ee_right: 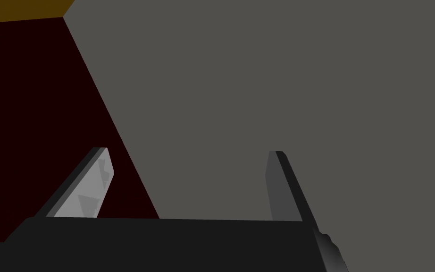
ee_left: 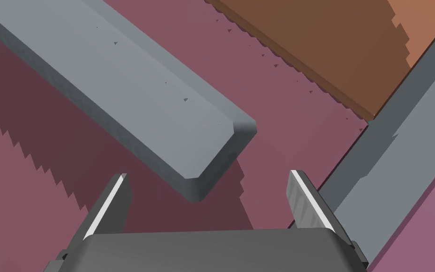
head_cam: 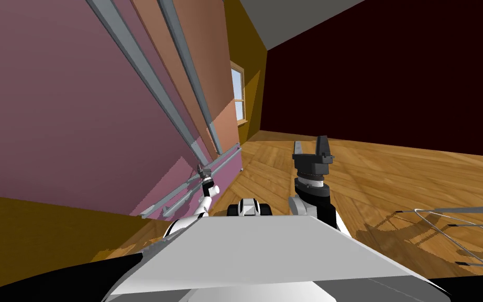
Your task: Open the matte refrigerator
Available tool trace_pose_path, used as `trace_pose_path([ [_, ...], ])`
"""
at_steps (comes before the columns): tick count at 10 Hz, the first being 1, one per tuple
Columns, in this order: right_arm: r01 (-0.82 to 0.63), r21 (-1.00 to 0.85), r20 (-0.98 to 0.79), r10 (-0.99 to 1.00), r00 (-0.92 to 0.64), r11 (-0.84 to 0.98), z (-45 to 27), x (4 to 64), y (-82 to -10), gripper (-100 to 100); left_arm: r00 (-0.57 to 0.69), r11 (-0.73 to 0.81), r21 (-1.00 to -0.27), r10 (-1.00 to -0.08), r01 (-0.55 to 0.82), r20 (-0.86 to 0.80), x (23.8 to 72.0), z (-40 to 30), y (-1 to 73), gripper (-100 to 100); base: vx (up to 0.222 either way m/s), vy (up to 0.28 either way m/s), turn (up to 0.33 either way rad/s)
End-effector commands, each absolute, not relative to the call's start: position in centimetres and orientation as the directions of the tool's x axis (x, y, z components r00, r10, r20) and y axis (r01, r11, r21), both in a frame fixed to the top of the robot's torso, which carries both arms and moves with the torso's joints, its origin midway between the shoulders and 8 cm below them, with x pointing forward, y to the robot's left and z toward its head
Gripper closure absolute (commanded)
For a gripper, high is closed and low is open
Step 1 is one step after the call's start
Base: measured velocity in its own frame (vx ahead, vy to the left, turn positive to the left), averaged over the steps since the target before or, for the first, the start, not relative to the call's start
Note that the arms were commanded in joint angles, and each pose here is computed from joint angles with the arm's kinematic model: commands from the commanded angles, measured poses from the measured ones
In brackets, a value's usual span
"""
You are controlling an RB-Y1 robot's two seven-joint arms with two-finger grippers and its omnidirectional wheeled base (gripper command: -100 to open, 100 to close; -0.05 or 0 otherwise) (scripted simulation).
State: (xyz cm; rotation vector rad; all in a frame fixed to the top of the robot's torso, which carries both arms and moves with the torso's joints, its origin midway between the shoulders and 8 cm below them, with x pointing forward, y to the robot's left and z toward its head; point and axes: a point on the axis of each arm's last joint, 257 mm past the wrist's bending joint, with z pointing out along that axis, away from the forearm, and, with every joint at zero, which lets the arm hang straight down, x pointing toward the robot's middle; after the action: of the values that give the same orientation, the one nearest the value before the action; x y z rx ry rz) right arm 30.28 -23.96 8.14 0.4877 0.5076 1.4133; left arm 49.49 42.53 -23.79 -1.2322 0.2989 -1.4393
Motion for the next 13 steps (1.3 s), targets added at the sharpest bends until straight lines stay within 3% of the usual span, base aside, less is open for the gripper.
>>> trace_pose_path([
  [1,-0.795,0.599,-0.043,0.995,0.088,0.096,8.1,30.3,-24.0,0,0.247,-0.282,-0.763,-0.833,0.581,0.496,49.0,-23.7,44.6,-100,-0.037,0.011,-0.267],
  [10,-0.795,0.599,-0.043,0.995,0.088,0.096,8.1,30.3,-24.0,0,0.492,-0.087,-0.763,-0.716,0.640,0.494,43.4,-22.2,58.9,-100,-0.102,0.024,-0.359],
  [13,-0.795,0.599,-0.043,0.995,0.088,0.096,8.1,30.3,-24.0,0,0.518,-0.065,-0.760,-0.695,0.646,0.499,42.6,-22.0,60.4,-100,-0.058,-0.001,-0.145],
])
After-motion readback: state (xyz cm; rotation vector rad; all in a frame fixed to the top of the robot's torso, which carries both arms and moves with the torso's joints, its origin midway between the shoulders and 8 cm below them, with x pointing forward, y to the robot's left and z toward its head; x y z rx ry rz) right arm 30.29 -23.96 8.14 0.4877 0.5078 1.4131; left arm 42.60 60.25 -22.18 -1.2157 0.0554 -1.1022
